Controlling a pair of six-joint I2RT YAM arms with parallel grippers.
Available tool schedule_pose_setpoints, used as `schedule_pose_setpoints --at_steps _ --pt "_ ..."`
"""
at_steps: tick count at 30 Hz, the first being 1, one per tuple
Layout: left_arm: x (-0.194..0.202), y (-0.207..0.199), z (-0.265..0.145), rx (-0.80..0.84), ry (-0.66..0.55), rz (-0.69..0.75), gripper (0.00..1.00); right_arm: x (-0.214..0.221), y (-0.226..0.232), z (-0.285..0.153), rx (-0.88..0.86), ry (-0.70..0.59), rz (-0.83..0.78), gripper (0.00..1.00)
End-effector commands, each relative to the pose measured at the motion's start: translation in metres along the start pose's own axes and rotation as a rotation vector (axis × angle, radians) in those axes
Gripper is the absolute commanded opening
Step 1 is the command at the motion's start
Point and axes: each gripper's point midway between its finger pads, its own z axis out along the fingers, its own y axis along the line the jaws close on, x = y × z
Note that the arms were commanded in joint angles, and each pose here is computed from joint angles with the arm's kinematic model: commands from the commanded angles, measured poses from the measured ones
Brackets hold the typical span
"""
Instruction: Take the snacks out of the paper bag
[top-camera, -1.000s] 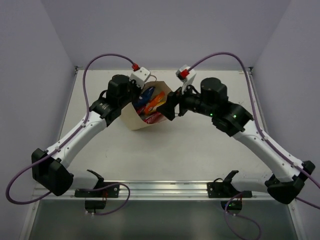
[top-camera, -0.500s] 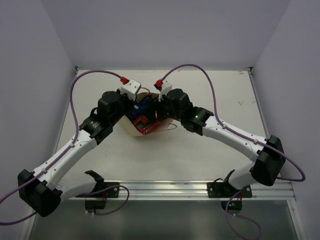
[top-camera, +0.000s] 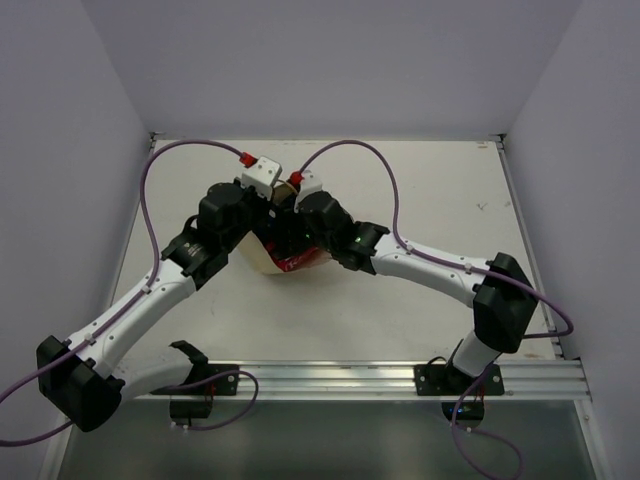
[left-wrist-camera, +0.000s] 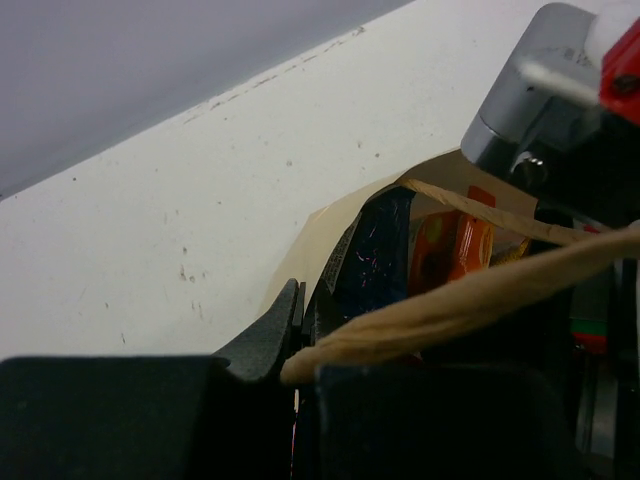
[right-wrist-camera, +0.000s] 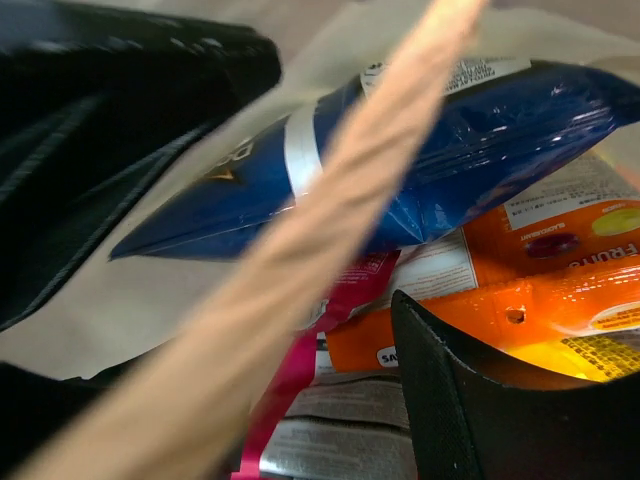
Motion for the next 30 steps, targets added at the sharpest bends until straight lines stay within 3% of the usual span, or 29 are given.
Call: schedule_pose_setpoints --at_steps 1,7,9,12,13,16,20,24,30 --pt "-0.02 0.0 0.001 -0.017 -0.064 -0.045 0.0 -0.003 -0.005 0.005 0.048 -0.038 0.053 0.57" --pt "-0.02 0.0 0.001 -0.019 -0.064 -0.045 0.0 0.005 -0.012 0.014 0.084 -0.015 0.053 0.52" --pt "-0.02 0.001 0.001 -0.022 -0.064 -0.043 0.0 0.009 -0.014 0.015 0.096 -0.004 0.055 0.45" --pt "-0.02 0.001 0.001 -0.025 -0.062 -0.043 0.0 0.015 -0.018 0.016 0.107 0.008 0.058 0.29" --pt "-0.02 0.002 0.001 -0.031 -0.063 -0.043 0.0 0.018 -0.018 0.016 0.104 0.017 0.055 0.18" --pt "-0.019 0.004 0.002 -0.043 -0.061 -0.045 0.0 0.017 -0.019 0.011 0.102 0.017 0.048 0.0" --pt "-0.017 0.006 0.002 -0.062 -0.057 -0.072 0.0 -0.006 -0.006 -0.015 0.041 -0.035 0.043 0.0" --pt "-0.019 0.011 0.002 -0.09 -0.067 -0.076 0.0 -0.061 0.011 -0.078 -0.028 -0.182 0.033 0.0" --pt "-0.023 0.018 0.002 -0.125 -0.072 -0.065 0.0 -0.111 -0.01 -0.154 0.016 -0.352 -0.01 0.0"
